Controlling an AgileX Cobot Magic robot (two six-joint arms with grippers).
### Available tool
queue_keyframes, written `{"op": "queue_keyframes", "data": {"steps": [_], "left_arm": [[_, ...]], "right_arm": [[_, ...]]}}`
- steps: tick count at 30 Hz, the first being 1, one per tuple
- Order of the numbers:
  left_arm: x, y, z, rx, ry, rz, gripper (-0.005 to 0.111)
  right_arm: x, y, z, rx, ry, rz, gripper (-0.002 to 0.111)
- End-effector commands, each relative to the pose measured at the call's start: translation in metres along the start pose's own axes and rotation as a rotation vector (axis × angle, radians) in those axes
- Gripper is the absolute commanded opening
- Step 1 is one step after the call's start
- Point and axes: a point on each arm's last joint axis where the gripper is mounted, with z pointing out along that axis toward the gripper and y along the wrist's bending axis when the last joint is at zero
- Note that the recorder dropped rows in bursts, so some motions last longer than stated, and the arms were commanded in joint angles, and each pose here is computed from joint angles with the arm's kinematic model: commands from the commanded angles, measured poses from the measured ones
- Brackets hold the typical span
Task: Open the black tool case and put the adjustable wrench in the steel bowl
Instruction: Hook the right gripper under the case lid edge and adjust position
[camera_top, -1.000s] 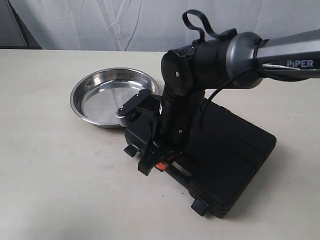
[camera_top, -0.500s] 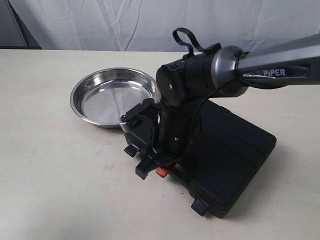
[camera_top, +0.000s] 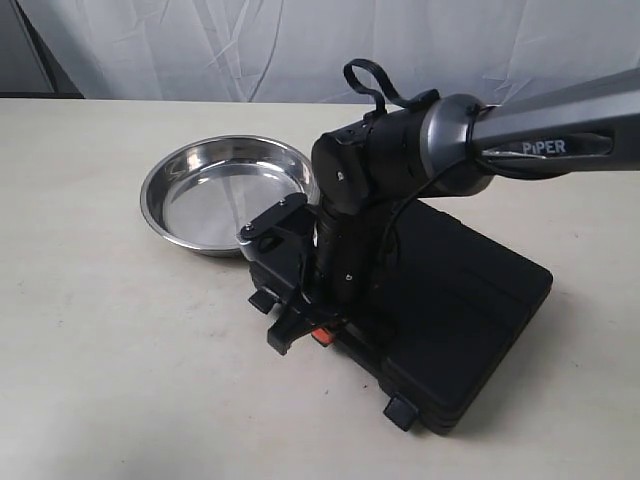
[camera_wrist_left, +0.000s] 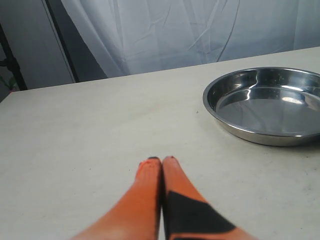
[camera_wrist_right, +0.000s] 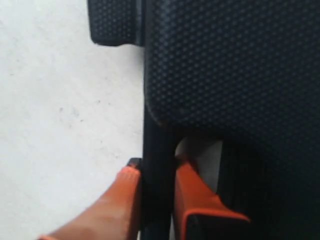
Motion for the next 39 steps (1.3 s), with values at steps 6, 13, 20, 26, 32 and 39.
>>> {"op": "queue_keyframes", "data": {"steps": [6,13,20,26,32,39], "left_arm": [[-0.002,0.000,0.000,0.000,-0.017,-0.005,0.000],[-0.002,0.000,0.000,0.000,-0.017,-0.005,0.000],[-0.002,0.000,0.000,0.000,-0.017,-0.005,0.000],[-0.002,0.000,0.000,0.000,-0.017,-0.005,0.000],[-0.002,0.000,0.000,0.000,-0.017,-0.005,0.000],[-0.002,0.000,0.000,0.000,-0.017,-0.005,0.000]], "right_arm": [[0.001,0.004,-0.030,-0.010,-0.063,-0.009,-0.001],[0.003,0.008,-0.052,-0.016,-0.105,-0.015,-0.001],[0.002,0.014,-0.051,-0.088,-0.109,0.034,-0.001],[0.000,0.016,-0.040,-0.128,-0.093,0.070,-0.001],[-0.001,0.018,-0.035,-0.135,-0.089,-0.020,-0.001],[0.004,0.019,-0.034,-0.134,-0.051,-0.270,-0.001]]}}
